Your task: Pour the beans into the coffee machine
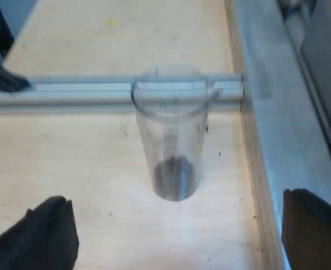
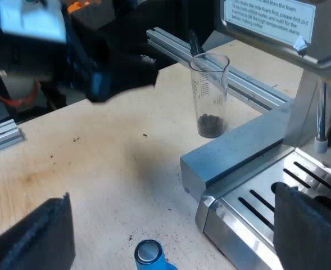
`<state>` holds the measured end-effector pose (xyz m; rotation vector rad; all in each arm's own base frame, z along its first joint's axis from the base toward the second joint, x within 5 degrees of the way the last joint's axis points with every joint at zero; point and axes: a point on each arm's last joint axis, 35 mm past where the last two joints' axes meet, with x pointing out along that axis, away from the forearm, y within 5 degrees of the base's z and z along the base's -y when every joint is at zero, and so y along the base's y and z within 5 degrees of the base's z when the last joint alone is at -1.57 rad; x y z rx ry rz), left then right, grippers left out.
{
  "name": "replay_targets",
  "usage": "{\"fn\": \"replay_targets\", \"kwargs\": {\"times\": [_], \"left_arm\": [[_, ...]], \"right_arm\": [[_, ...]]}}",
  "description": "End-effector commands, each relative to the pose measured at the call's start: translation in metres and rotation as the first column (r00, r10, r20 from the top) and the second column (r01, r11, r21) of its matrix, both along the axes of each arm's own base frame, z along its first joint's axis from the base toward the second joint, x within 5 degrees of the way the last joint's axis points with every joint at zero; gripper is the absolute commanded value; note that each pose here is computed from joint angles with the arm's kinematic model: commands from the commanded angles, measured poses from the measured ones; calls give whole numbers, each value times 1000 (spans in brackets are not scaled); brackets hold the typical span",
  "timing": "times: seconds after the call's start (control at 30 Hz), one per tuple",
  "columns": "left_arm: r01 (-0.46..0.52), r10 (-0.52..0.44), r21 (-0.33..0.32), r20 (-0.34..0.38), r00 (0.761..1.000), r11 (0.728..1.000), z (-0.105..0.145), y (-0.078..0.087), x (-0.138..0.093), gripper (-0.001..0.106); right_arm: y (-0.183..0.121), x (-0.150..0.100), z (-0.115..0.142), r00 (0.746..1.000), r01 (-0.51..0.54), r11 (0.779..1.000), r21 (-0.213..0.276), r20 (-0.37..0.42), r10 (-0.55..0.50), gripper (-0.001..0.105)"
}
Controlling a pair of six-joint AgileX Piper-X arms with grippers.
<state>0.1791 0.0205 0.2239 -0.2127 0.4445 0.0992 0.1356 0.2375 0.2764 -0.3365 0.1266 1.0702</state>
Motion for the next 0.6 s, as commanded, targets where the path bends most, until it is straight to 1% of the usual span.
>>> {"fn": "replay_targets", "kwargs": {"times": [0.03,0.13,0.2,0.33,0.47,0.5,0.6], "left_arm": [[6,-6,1,37,999,1000,-12,0,5,76],[6,-6,4,58,998,1000,-26,1,11,76],[5,-6,7,80,997,1000,-29,2,15,76],[5,-6,7,80,997,1000,-39,3,26,76],[5,-6,11,113,994,1000,-47,4,38,76],[5,-6,11,113,994,1000,-50,5,40,76],[12,-13,3,76,997,1000,-61,5,48,76]], "right_arm": [[0,0,5,1000,-1,1000,24,16,0,74],[0,0,5,1000,-1,1000,26,17,0,74],[0,0,5,1000,-1,1000,26,17,0,74],[0,0,5,1000,-1,1000,26,17,0,74],[0,0,5,1000,-1,1000,26,17,0,74],[0,0,5,1000,-1,1000,26,17,0,74],[0,0,5,1000,-1,1000,26,17,0,74]]}}
